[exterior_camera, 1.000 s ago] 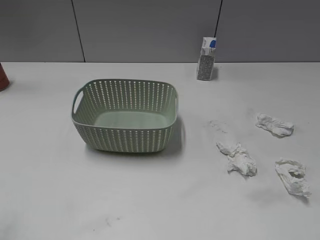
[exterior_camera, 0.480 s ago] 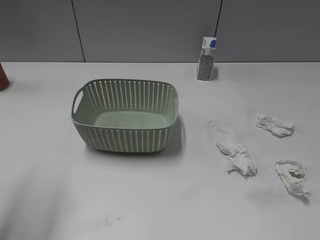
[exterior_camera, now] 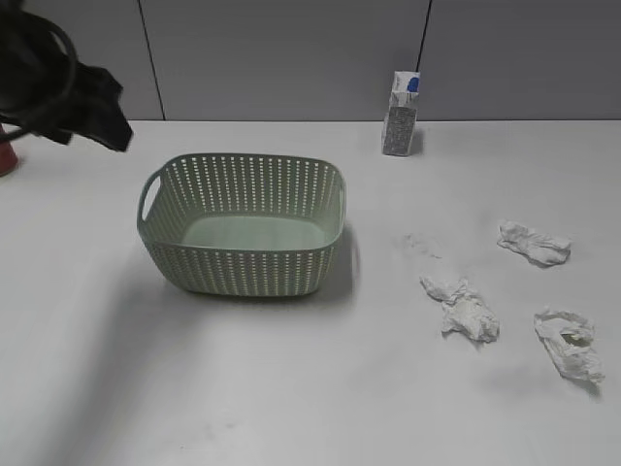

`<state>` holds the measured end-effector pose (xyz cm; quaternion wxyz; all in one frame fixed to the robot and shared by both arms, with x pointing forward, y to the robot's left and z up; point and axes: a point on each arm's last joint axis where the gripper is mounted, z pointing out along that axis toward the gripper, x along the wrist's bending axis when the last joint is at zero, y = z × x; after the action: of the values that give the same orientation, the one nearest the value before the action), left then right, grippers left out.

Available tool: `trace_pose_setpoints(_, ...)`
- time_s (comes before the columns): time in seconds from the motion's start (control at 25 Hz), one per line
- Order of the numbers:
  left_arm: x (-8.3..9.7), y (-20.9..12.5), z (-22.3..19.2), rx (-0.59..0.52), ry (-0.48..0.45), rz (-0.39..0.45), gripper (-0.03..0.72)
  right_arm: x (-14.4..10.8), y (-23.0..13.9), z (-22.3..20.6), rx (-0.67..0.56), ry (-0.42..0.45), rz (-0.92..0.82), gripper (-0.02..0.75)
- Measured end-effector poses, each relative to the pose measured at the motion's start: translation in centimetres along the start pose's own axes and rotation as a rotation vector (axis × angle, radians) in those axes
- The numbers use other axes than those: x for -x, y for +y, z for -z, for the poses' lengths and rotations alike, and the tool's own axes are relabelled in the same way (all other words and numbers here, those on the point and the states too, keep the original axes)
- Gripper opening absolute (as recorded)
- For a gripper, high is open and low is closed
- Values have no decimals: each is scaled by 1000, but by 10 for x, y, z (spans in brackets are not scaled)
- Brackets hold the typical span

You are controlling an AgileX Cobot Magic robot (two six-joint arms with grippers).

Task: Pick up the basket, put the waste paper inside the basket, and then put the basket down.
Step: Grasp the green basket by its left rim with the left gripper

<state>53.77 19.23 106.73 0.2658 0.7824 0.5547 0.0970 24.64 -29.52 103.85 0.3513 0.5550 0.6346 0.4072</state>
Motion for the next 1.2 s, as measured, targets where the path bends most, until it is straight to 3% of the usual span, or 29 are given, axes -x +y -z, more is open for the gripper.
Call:
trace_pose_setpoints(0.16,9,6,-58,-166,-24,-9,514,0,0,0,0,0,0,563)
trace_pose_setpoints(0.32,3,9,-107,-275,-19,9,514,0,0,0,0,0,0,563)
trace_pose_setpoints(0.48,-2,14,-143,-338,-9,37,514,0,0,0,0,0,0,563)
trace_pose_setpoints(0.72,-7,23,-165,-395,38,83,489,0,0,0,0,0,0,563)
trace_pose_setpoints(0.88,-8,21,-166,-422,47,114,400,0,0,0,0,0,0,563)
trace_pose_setpoints(1.08,-7,19,-165,-455,49,128,162,0,0,0,0,0,0,563)
trace_pose_setpoints(1.2,-6,21,-160,-449,57,167,55,0,0,0,0,0,0,563)
